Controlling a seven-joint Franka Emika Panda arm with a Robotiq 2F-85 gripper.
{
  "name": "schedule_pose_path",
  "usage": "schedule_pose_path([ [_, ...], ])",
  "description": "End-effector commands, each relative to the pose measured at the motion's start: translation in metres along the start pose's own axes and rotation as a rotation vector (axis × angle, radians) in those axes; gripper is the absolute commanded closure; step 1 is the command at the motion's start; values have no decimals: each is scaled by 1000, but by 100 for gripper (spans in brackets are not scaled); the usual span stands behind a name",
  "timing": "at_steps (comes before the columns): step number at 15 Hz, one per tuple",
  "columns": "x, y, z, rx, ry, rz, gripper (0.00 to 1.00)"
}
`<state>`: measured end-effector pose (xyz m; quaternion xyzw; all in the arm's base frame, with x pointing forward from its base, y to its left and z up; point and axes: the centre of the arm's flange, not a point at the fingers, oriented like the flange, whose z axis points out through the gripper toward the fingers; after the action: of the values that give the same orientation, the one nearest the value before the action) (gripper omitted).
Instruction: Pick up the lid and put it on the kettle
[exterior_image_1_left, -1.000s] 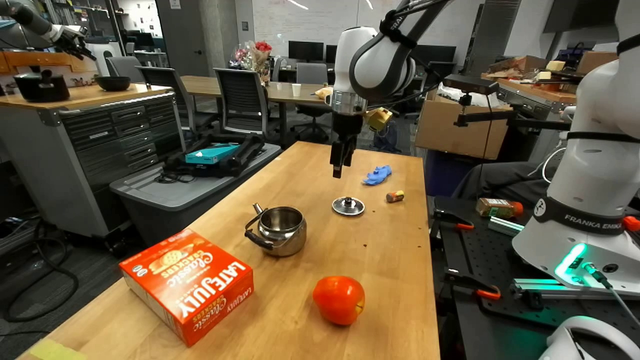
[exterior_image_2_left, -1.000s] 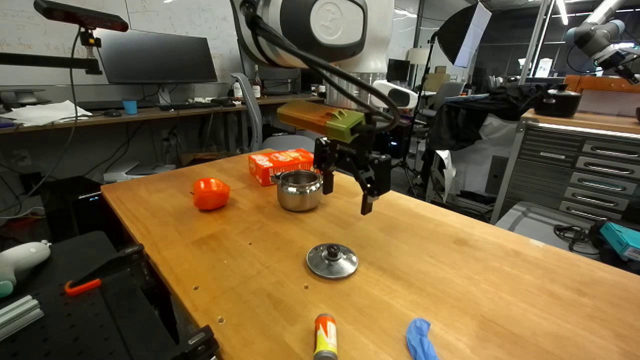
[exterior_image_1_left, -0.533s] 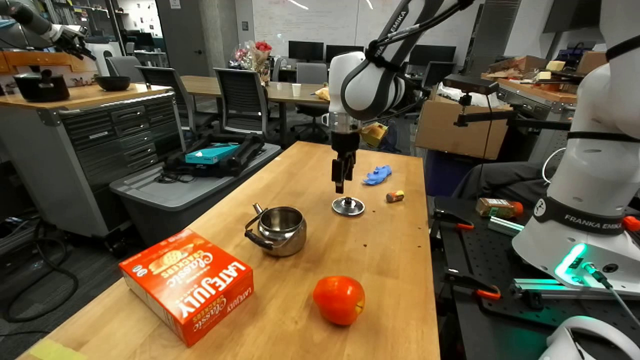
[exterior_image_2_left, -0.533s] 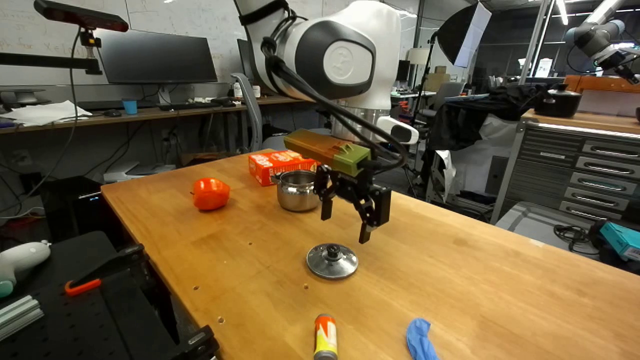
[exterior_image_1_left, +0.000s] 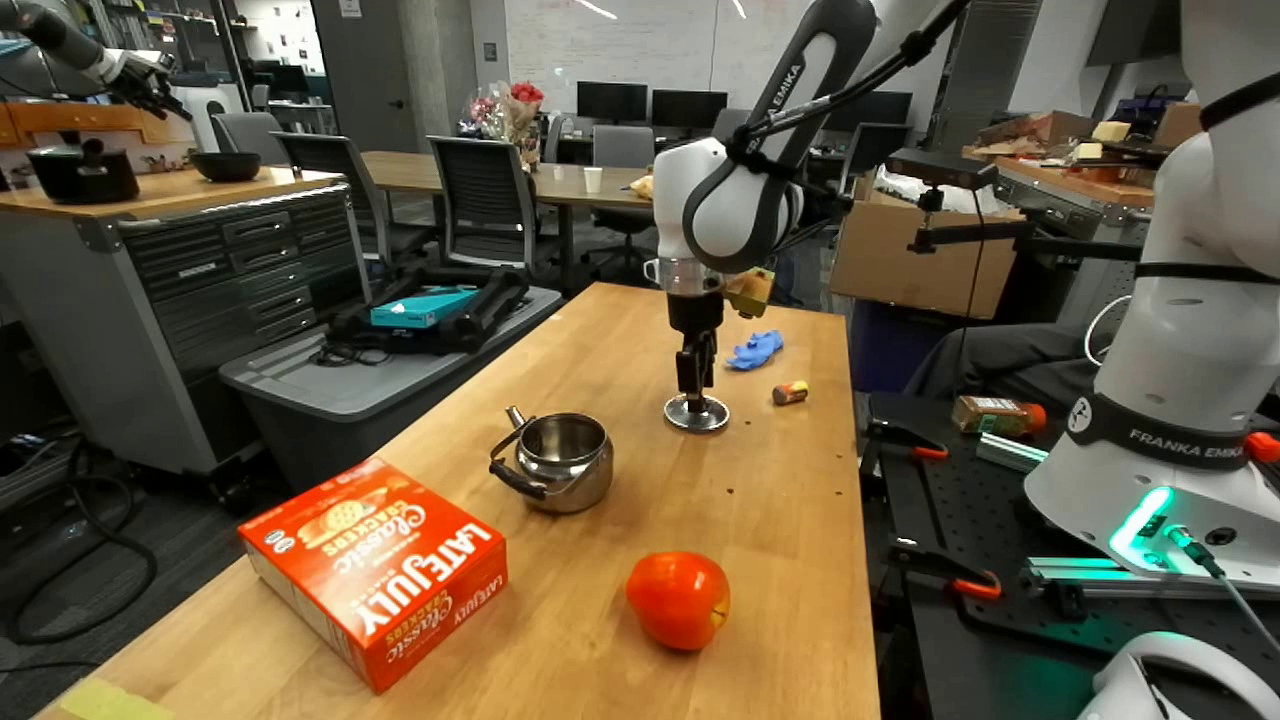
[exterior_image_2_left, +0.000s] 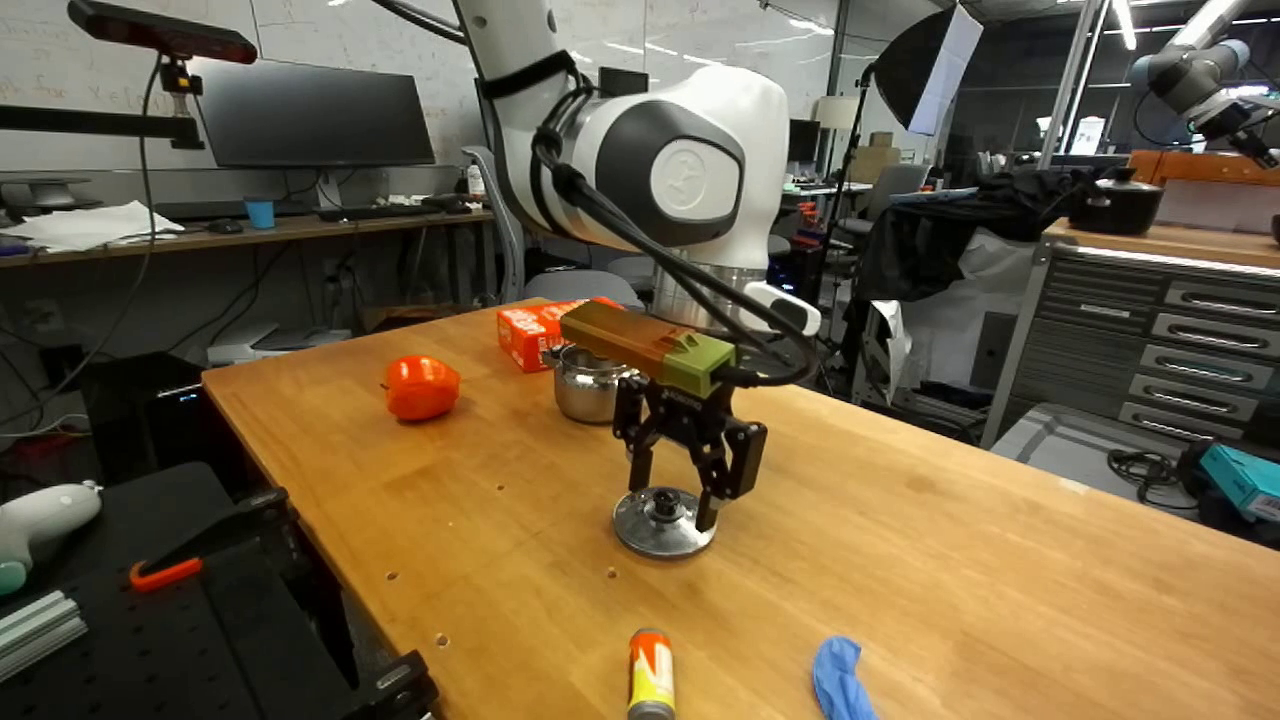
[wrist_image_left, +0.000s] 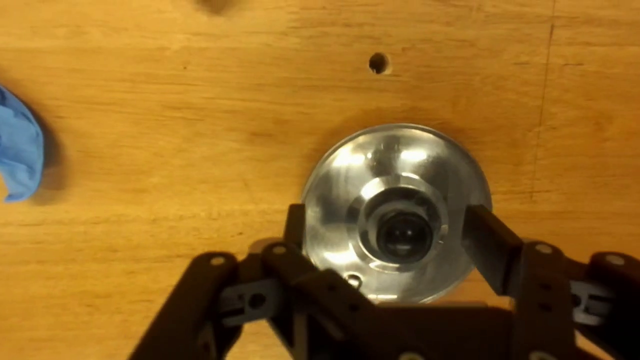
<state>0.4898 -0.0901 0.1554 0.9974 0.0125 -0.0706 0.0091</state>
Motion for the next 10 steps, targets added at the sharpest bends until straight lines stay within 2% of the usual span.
schedule_pose_path([
  [1, -3, -4, -2, -5, 9, -23, 50],
  [5, -6, -8, -3, 2, 22, -29, 81],
  [7, -6, -9, -5, 6, 22, -30, 93],
  [8, -7, -9, -5, 7, 20, -30, 89],
  [10, -8, -10, -6, 4, 23, -30, 89],
])
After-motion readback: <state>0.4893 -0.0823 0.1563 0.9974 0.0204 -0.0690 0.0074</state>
